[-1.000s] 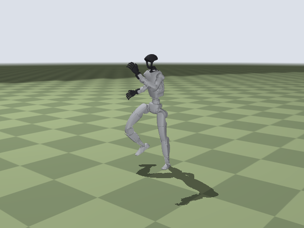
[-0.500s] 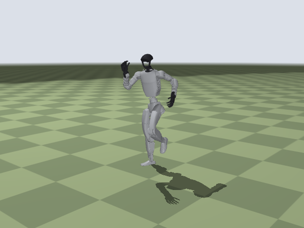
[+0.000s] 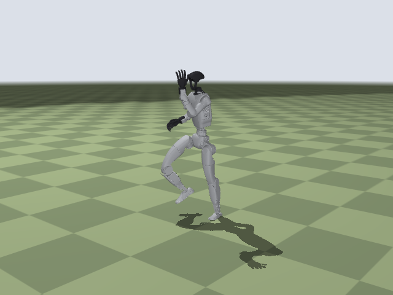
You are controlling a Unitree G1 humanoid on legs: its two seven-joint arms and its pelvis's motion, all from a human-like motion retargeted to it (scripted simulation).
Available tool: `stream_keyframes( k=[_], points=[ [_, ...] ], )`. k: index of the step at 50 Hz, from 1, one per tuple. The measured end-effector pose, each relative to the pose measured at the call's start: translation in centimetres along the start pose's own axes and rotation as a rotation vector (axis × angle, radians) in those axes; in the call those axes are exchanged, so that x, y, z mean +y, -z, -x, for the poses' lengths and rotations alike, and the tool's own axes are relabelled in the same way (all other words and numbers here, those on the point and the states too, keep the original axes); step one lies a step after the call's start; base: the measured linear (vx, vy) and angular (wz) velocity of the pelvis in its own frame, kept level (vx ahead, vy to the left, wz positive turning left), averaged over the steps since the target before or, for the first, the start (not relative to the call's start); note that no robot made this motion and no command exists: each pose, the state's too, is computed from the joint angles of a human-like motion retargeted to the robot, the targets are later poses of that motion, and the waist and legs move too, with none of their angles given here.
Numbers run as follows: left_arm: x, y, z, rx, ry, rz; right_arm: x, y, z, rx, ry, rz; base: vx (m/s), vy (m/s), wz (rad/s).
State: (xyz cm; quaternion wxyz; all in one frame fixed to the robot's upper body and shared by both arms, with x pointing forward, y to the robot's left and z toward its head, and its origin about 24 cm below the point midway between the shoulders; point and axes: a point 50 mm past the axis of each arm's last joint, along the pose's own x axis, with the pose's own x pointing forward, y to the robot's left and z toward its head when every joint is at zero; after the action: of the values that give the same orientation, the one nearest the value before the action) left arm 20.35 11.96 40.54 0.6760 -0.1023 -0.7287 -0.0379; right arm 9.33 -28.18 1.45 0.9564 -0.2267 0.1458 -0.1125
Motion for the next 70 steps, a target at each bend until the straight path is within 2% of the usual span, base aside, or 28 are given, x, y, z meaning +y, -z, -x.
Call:
stream_keyframes(
  k=[4,7,10,14,18,20,22,25,28,32,35,40,43,47,50,52,56,60,64,67,70],
  points=[
    [2.2,0.9,0.0,0.080,0.011,-0.037,-1.8,-0.3,1.1,-0.004,0.083,0.066,0.03,-0.02,-0.01],
    [4.5,2.6,2.8,0.227,-0.027,-0.064,-1.6,-2.2,-0.4,-0.096,0.063,0.036,0.09,-0.08,0.04],
    [7.1,5.3,8.5,0.496,-0.128,-0.090,-0.1,-3.7,-2.8,-0.169,0.039,-0.029,0.12,-0.08,0.25],
    [10.1,6.6,19.8,0.929,-0.218,-0.235,3.1,-6.8,-6.6,-0.318,0.042,-0.004,0.17,-0.14,0.26],
    [12.2,1.5,29.6,1.303,-0.130,-0.418,5.0,-14.3,-8.9,-0.603,0.111,-0.179,0.13,-0.24,-0.77],
    [13.2,-2.9,33.0,1.481,-0.082,-0.472,4.9,-19.1,-8.7,-0.784,0.130,-0.335,0.08,-0.21,-1.17],
    [14.2,-7.7,35.2,1.648,-0.107,-0.503,3.8,-24.1,-7.9,-1.004,0.158,-0.374,0.09,-0.13,-1.08],
    [15.6,-14.6,36.0,1.798,-0.226,-0.590,1.9,-31.0,-5.6,-1.347,0.208,-0.241,0.07,-0.06,-0.73],
    [16.1,-18.8,35.9,1.850,-0.412,-0.625,0.6,-35.2,-3.4,-1.550,0.316,-0.156,0.07,-0.03,-0.30],
    [17.8,-18.7,34.4,1.763,-0.491,-0.675,0.3,-37.2,-1.6,-1.638,0.289,-0.363,0.07,0.00,-0.06],
    [18.7,-15.6,33.8,1.652,-0.480,-0.701,0.5,-36.8,-1.8,-1.606,0.214,-0.490,0.07,0.05,0.04],
    [17.9,-7.5,32.3,1.373,-0.521,-0.655,3.5,-31.6,-6.7,-1.277,0.173,-0.426,0.08,0.11,0.17],
    [15.6,-1.5,28.3,1.149,-0.525,-0.481,6.5,-25.0,-9.3,-0.960,0.128,-0.373,0.10,0.19,0.18],
    [9.1,4.1,17.8,0.747,-0.464,-0.079,6.6,-15.8,-8.4,-0.644,0.104,-0.318,0.02,0.30,0.97],
    [3.4,2.4,8.5,0.346,-0.268,0.125,4.5,-10.3,-6.1,-0.479,0.063,-0.198,0.01,0.26,1.31],
    [0.4,-0.9,3.6,0.073,-0.088,0.167,2.9,-7.7,-4.4,-0.390,0.036,-0.119,0.04,0.19,0.92],
    [-3.4,-5.4,-0.8,-0.247,0.144,0.125,-0.3,-4.8,-1.7,-0.249,0.036,-0.056,0.03,0.16,0.45],
    [-3.3,-4.8,-1.0,-0.211,0.147,0.121,-1.7,-4.2,-0.6,-0.201,0.068,-0.114,0.04,0.07,0.26],
    [-0.4,-0.6,2.4,0.058,0.050,0.065,-0.4,-5.5,-2.1,-0.263,0.074,-0.238,0.08,0.00,0.18],
    [3.2,3.5,8.9,0.413,-0.057,-0.075,1.5,-7.7,-4.8,-0.354,0.052,-0.297,0.10,-0.04,0.11],
    [7.7,4.5,18.4,0.814,-0.112,-0.280,3.3,-12.0,-8.0,-0.503,0.038,-0.339,0.10,-0.10,-0.06]
  ],
)
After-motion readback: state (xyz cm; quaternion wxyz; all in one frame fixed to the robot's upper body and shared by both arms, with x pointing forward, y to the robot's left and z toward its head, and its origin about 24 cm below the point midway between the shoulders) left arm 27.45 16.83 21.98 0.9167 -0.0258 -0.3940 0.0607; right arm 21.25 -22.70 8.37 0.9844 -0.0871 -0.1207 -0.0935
